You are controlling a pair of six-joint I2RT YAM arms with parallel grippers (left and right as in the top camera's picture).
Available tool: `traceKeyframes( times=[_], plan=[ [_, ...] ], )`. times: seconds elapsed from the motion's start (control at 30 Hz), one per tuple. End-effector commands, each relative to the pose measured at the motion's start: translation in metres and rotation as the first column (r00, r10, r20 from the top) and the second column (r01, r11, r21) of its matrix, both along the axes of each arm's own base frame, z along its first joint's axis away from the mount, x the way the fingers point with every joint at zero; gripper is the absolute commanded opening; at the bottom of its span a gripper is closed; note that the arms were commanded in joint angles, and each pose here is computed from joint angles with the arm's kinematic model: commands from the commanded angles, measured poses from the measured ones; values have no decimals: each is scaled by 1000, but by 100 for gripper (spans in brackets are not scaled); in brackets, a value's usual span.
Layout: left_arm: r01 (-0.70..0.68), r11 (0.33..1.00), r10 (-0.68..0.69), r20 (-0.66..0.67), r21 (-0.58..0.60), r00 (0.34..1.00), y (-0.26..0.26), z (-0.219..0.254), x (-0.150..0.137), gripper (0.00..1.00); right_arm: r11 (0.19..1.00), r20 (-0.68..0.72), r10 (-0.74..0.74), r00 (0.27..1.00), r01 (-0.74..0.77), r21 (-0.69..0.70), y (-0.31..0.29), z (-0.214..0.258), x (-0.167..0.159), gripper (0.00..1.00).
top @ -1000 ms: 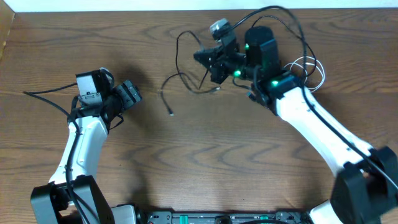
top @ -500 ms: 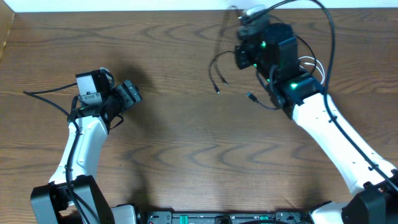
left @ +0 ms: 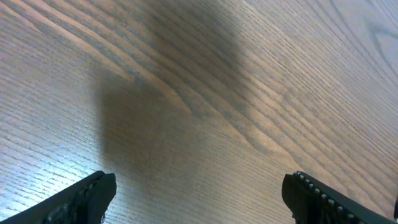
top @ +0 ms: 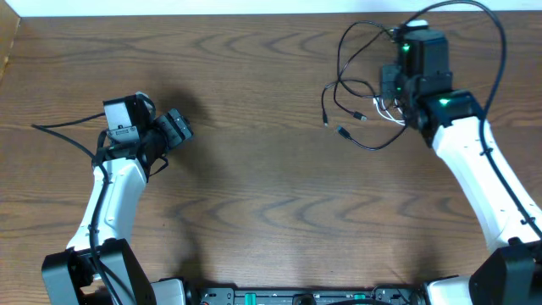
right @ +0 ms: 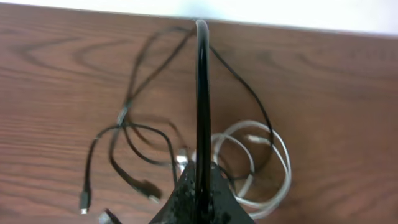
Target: Untangle cables
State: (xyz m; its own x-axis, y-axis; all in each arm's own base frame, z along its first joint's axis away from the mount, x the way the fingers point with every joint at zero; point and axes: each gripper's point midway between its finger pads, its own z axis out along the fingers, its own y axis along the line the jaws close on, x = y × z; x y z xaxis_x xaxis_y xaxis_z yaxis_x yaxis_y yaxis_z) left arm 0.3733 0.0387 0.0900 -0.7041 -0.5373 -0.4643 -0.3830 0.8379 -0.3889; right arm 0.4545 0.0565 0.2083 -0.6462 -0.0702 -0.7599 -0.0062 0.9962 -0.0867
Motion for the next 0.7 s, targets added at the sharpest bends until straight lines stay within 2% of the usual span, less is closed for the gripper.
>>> traceKeyframes(
  times=[0.0, 0.3, 0.33, 0.43, 0.47, 0.5, 0.67],
  plan=[
    [2, 1000, -2, -7, 17, 1000, 3, -2, 1, 90, 995, -67, -92, 994, 94, 24, -20, -19, -4, 1],
    [2, 1000, -2, -7, 17, 1000, 3, -2, 1, 90, 993, -209, -114, 971, 113, -16, -31, -65, -12, 1],
    [2, 1000, -2, -7, 17, 1000, 3, -2, 1, 90, 993, -221, -114, 968, 113, -20, -30, -70, -12, 14],
    [2, 1000, -2, -7, 17, 1000, 3, -2, 1, 90, 993, -232, -115, 966, 112, -23, -30, -75, -11, 67],
    [2, 1000, -2, -7, 17, 1000, 3, -2, 1, 90, 993, -232, -115, 966, 113, -23, -31, -75, -11, 74],
    [2, 1000, -2, -7, 17, 1000, 3, -2, 1, 91, 993, -232, -115, 966, 113, -23, -31, -75, -11, 86],
    [2, 1000, -2, -7, 17, 1000, 3, -2, 1, 91, 992, -228, -122, 966, 120, -22, -34, -74, -10, 93]
  ],
)
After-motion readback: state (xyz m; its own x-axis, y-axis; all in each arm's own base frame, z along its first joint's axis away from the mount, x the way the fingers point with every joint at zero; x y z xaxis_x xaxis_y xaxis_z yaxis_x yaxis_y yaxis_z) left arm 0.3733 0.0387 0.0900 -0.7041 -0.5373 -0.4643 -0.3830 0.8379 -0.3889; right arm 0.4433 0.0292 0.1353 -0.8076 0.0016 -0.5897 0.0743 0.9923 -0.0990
